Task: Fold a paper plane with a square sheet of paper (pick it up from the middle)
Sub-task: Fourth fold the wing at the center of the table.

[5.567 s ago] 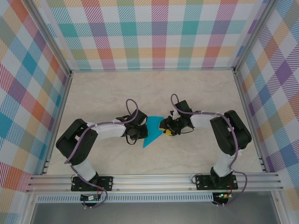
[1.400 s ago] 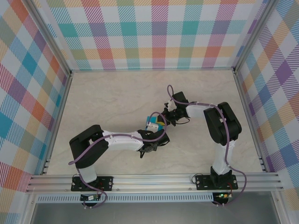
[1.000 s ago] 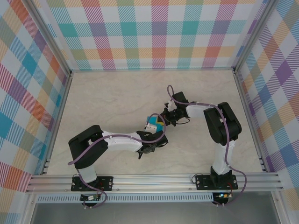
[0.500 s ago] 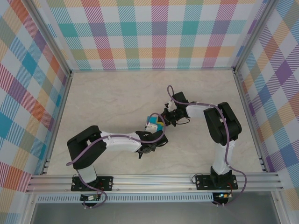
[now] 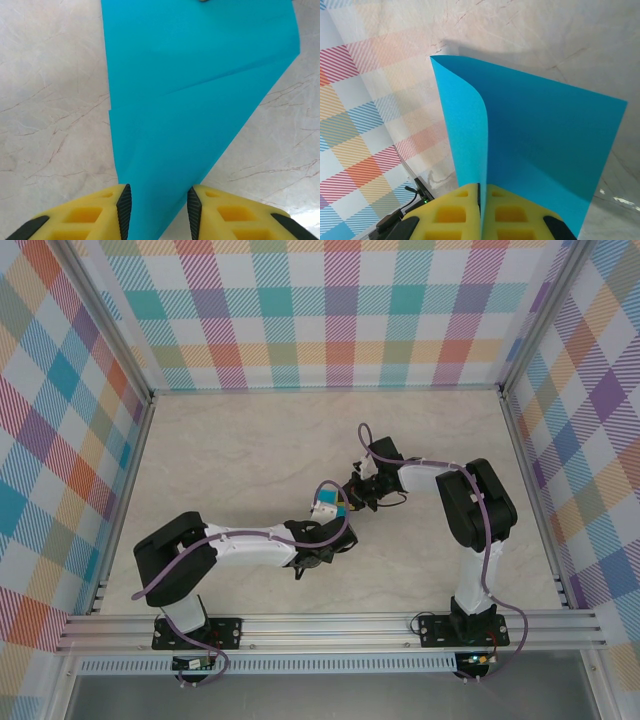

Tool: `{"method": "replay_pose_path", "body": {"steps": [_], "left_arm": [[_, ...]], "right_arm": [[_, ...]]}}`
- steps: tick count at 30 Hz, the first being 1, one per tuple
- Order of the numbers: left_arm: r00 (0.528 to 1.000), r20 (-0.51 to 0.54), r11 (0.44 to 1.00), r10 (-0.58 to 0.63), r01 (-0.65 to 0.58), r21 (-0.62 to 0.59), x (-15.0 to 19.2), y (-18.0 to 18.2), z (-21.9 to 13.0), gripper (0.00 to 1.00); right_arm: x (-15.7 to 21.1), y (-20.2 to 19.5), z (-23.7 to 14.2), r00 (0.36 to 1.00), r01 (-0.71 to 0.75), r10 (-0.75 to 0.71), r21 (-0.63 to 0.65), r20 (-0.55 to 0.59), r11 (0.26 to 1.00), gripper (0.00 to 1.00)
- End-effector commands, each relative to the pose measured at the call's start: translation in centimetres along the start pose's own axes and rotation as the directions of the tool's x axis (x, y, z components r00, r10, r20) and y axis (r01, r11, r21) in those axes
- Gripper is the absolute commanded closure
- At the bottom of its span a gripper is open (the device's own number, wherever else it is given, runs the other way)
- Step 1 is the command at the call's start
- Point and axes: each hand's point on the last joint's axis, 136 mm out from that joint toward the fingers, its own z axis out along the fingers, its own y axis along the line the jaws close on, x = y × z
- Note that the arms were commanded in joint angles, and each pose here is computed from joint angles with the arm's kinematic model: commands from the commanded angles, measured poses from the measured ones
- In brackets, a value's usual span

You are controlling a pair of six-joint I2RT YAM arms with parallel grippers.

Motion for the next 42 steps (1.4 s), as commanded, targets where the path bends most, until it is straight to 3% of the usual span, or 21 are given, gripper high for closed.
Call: {"method": "replay_pose_path", "body": {"steps": [1, 12, 33, 37, 42], "left_arm": [[0.999, -0.008, 0.999, 0.031, -0.031, -0.022, 0.5, 0.1, 0.2, 0.64], [0.999, -0.023, 0.999, 0.031, -0.032, -0.031, 1.3, 0.5, 0.5, 0.64], [1.0, -0.008, 1.0, 0.001, 0.0, 0.025, 1.3, 0.3, 0.5, 0.86], [1.0, -0.001, 0.997, -0.029, 0.029, 0.067, 0.9, 0.0, 0.4, 0.9], [0.997, -0.005, 0.985, -0.071, 0.071, 0.157, 0.2, -0.4, 0.3, 0.92]], "right_arm": [[-0.4, 1.0, -0.6, 1.0, 0.013, -0.013, -0.008, 0.008, 1.0, 1.0], [-0.3, 0.9, -0.6, 1.0, 0.009, -0.009, -0.009, 0.008, 1.0, 1.0], [-0.2, 0.9, -0.8, 1.0, 0.009, -0.009, -0.003, 0.014, 1.0, 1.0], [-0.2, 1.0, -1.0, 1.0, 0.014, -0.014, 0.006, 0.019, 1.0, 0.97], [-0.2, 1.5, -2.0, 0.999, 0.035, -0.036, 0.025, 0.037, 0.999, 0.8]]}}
